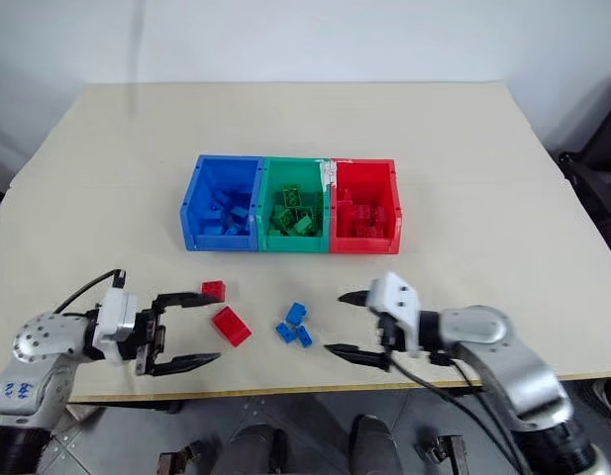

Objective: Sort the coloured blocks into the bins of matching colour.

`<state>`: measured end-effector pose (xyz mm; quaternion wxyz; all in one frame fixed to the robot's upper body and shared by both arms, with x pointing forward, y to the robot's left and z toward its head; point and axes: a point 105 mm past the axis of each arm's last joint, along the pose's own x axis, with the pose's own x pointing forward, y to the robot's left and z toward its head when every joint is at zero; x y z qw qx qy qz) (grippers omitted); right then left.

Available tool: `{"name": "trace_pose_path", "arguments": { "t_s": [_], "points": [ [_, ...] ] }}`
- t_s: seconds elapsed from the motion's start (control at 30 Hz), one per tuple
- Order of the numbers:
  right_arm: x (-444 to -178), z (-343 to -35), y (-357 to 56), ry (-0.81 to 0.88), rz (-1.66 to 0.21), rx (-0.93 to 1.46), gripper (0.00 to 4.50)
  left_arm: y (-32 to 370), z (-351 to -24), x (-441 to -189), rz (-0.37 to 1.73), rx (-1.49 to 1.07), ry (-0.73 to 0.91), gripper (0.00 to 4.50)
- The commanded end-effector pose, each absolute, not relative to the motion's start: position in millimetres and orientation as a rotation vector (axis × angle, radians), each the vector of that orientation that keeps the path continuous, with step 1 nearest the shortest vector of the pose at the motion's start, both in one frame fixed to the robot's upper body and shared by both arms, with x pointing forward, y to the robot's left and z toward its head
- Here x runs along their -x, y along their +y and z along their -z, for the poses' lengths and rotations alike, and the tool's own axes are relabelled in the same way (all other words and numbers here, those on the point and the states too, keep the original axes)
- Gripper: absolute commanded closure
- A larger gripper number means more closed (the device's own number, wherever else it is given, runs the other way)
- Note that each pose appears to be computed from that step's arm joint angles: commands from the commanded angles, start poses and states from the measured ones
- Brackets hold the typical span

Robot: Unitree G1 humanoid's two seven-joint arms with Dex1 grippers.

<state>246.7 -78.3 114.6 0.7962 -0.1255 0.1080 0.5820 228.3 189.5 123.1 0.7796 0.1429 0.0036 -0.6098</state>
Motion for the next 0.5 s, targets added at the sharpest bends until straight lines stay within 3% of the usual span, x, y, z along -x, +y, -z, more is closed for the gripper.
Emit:
{"name": "trace_pose_path", "arguments": {
  "t_s": [0.03,0.5],
  "points": [
    [-249,-110,-76,0.242,-1.212,0.305,0.01,189,-132,-221,1.314,-0.332,-0.013,0.0],
    [-242,-83,-45,0.306,-1.206,0.265,0.01,191,-139,-211,1.302,-0.313,0.02,0.0]
  ]
}}
